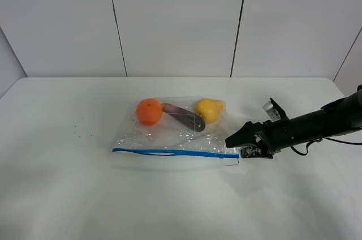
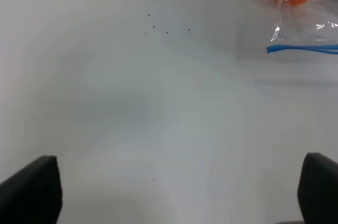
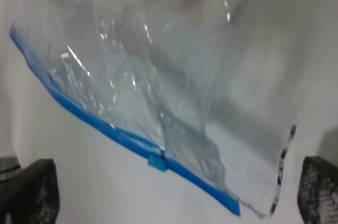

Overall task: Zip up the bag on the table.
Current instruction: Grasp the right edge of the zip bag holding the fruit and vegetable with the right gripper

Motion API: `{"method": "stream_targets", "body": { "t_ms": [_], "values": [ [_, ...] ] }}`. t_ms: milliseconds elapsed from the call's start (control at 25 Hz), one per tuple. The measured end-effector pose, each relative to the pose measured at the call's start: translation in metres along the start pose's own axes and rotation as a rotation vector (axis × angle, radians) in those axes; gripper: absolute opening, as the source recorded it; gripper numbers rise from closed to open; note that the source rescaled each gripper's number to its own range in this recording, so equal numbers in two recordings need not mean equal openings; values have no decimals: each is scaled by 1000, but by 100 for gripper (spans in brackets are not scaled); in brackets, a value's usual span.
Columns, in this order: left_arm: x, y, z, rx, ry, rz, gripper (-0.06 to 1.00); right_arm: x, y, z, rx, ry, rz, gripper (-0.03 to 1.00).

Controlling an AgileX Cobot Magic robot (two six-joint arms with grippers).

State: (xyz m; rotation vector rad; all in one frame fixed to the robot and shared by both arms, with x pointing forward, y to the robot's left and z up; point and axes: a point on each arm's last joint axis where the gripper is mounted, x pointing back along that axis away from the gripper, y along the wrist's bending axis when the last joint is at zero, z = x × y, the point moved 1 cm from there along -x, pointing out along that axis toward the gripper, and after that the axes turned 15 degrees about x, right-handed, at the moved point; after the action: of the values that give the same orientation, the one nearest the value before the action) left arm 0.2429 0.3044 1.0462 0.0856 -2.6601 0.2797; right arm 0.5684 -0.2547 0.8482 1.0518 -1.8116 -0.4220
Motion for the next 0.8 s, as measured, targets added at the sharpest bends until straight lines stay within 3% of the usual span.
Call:
{"method": "stream_targets", "body": {
  "t_ms": [400,800],
  "values": [
    [0,0,0,0,0,0,100,-1,4,-4,-2,-40,-29,100],
    [0,0,0,0,0,0,100,-25,20,-5,46,10,-41,100]
  ]
}}
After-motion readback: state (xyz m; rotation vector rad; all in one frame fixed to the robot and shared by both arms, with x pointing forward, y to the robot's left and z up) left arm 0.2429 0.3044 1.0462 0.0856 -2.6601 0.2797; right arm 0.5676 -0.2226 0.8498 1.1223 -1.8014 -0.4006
